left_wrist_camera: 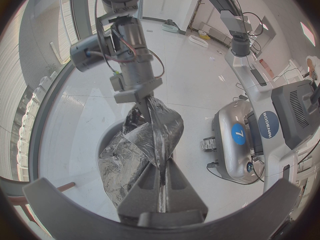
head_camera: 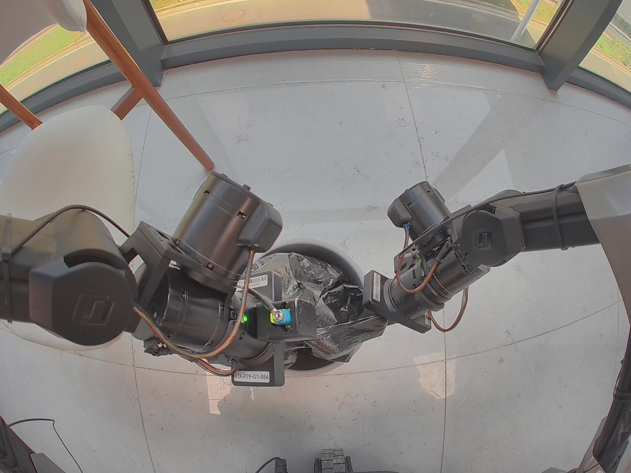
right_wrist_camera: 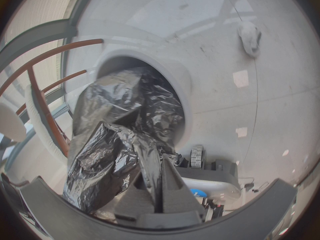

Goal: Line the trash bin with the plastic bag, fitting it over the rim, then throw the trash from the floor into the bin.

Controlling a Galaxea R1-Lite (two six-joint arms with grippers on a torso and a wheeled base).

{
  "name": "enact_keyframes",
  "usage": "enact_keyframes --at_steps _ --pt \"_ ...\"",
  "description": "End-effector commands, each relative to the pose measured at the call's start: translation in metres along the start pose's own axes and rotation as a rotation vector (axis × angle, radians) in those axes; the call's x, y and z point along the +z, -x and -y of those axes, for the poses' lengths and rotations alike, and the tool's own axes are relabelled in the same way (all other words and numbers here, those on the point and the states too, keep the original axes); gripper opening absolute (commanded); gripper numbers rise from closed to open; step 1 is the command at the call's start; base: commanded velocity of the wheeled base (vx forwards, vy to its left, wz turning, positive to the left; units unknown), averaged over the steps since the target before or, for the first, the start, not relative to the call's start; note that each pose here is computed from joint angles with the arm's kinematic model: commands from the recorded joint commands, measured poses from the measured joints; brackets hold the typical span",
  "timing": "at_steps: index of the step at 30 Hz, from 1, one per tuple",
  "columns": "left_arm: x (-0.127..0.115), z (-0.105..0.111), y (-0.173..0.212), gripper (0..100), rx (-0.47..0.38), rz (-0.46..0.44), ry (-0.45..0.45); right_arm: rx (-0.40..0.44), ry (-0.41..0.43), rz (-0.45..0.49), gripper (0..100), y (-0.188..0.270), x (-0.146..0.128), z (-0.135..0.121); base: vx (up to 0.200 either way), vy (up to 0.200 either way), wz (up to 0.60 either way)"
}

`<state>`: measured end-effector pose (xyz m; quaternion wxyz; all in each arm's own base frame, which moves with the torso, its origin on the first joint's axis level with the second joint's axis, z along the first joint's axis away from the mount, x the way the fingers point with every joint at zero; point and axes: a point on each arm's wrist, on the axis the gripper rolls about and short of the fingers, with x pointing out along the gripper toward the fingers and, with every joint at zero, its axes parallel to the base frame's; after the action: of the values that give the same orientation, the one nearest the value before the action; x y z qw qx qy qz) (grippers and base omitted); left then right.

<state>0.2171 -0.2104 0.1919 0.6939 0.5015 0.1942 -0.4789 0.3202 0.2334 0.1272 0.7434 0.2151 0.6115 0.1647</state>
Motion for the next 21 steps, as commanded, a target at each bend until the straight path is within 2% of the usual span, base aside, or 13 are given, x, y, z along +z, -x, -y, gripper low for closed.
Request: enact_keyframes --at_steps 1,4,5,7,11,15,19,21 --pt "-0.004 0.001 0.007 0 0.012 -0.006 0.01 0.055 0.09 0.064 0 0.021 0.005 -0.014 0.0 0.0 0.0" --pt "-0.009 -0.001 0.008 0 0.037 -0.038 0.052 0.074 0.209 0.104 0 0.031 0.009 -0.021 0.0 0.0 0.0" --pt "-0.009 -0.001 0.008 0 0.038 -0.039 0.054 0.076 0.218 0.106 0 0.032 0.009 -0.021 0.0 0.0 0.0" --pt "-0.009 -0.001 0.008 0 0.052 -0.049 0.103 0.06 0.345 0.145 0 0.038 0.011 -0.025 0.0 0.0 0.0" --pt "-0.011 0.004 0.006 0 0.078 -0.099 0.208 0.016 0.479 0.167 0 0.041 0.009 -0.022 0.0 0.0 0.0" --pt "-0.002 0.016 0.003 0 0.06 -0.094 0.266 0.016 0.517 0.178 0 0.051 0.004 -0.021 0.0 0.0 0.0" --pt "0.005 0.022 0.001 0 0.053 -0.085 0.27 0.028 0.557 0.192 0 0.058 0.003 -0.023 0.0 0.0 0.0" --pt "0.014 0.028 -0.003 0 0.064 -0.066 0.309 0.048 0.607 0.206 0 0.064 0.003 -0.025 0.0 0.0 0.0"
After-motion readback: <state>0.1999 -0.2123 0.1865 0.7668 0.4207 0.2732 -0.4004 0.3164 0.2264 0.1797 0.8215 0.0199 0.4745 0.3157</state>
